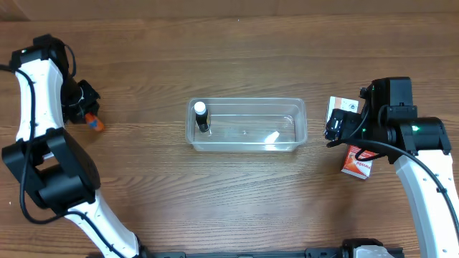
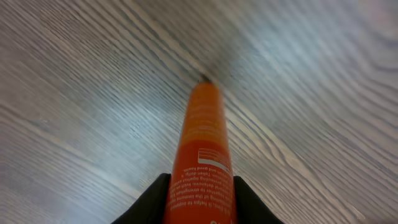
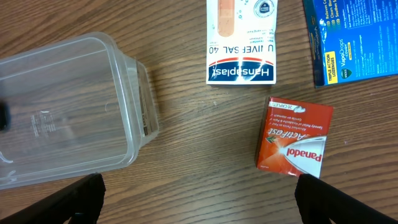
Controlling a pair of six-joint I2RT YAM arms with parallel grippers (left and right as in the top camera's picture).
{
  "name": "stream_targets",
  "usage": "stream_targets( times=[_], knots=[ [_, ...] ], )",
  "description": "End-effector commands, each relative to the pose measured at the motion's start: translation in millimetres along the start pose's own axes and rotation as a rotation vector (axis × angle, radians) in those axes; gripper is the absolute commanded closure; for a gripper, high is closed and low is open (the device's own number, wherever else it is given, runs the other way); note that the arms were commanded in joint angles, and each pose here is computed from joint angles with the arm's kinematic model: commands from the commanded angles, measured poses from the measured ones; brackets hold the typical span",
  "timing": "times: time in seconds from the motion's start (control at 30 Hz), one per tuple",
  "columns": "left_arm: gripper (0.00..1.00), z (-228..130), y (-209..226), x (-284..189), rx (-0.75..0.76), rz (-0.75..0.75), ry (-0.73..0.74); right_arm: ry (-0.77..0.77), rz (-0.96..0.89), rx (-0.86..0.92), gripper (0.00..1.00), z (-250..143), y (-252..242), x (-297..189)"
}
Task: Pack container
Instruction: 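Grasp the orange-labelled tube with the left gripper, then place the orange tube beside the brown bottle in the container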
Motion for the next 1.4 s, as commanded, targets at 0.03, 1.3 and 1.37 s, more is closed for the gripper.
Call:
stream_targets(
  times=[0.03, 1.3, 1.37],
  knots=[
    [0.76, -28.1, -25.5, -90.7, 0.085, -0.068, -0.188, -0.043, 0.013, -0.003, 0.00, 8.5, 2.9, -10.0],
    [0.36, -177.7, -225.0, 0.5, 0.802, -0.047, -0.116, -0.042, 0.012, -0.002, 0.00, 8.2, 2.8, -10.0],
    [0.36, -177.3, -225.5, -0.2, 0.804, -0.048, -0.118, -0.042, 0.012, -0.002, 0.00, 8.2, 2.7, -10.0]
  ],
)
Point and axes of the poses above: each gripper's point midway between its finger pads, its own x axis out along the fingers, its own y axis along the line the jaws close on, z = x × y, the point moved 2 cm from there along -x, back along the fingers, and after that the axes turned 14 degrees about x, right-handed, at the moved point
